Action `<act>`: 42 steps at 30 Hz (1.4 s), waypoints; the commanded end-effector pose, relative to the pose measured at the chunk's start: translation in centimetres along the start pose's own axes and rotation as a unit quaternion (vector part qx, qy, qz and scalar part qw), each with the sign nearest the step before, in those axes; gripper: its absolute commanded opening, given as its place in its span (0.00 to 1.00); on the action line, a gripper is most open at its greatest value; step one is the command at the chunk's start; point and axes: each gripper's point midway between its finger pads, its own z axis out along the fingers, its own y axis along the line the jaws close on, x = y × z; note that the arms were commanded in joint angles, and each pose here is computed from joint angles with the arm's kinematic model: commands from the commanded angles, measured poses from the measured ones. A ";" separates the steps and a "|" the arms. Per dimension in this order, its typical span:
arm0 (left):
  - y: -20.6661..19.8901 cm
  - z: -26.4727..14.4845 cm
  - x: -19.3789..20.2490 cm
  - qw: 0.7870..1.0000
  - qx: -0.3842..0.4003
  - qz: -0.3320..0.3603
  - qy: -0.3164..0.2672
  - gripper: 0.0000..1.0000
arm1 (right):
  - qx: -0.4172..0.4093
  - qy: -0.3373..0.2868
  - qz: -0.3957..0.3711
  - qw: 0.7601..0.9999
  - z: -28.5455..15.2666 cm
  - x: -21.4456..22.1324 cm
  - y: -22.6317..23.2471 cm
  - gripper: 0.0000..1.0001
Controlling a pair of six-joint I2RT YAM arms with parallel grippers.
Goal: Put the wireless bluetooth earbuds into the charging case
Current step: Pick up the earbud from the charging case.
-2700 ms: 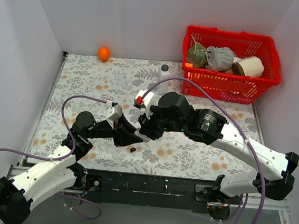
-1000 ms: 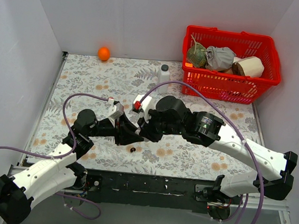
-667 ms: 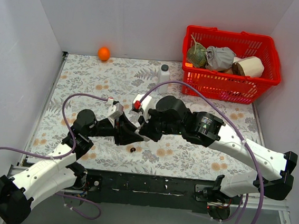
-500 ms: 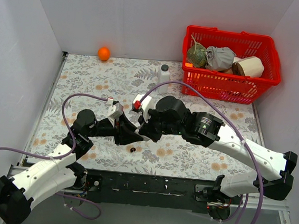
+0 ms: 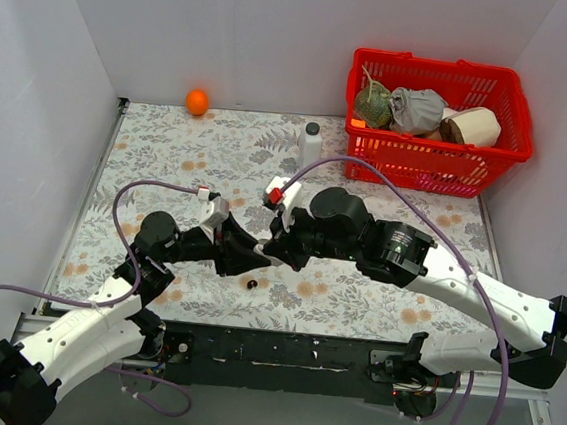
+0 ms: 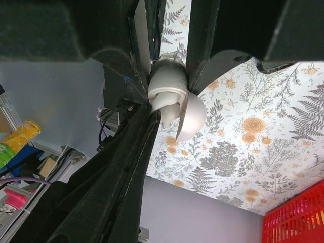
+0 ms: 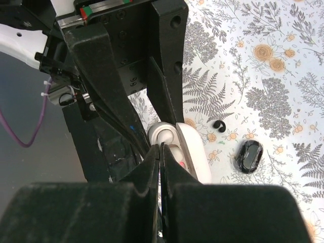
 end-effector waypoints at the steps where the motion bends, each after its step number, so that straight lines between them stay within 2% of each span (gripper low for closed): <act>1: -0.3 -0.1 -1.7 0.999 -0.003 0.036 -0.033 0.00 | -0.005 -0.040 0.028 0.999 -0.7 -1.2 0.0 0.01; 18: 0.0 -0.2 -1.9 0.998 -0.013 0.049 -0.045 0.00 | -0.053 -0.097 0.084 0.990 -2.0 -2.6 0.5 0.01; 27: -0.4 -0.3 -1.8 0.998 -0.004 0.051 -0.045 0.00 | -0.100 -0.116 0.086 0.985 -2.5 -3.4 1.8 0.01; 42: -1.9 -0.7 -1.2 0.995 0.039 0.079 -0.044 0.00 | -0.112 -0.093 0.074 0.987 -1.9 -2.6 1.8 0.01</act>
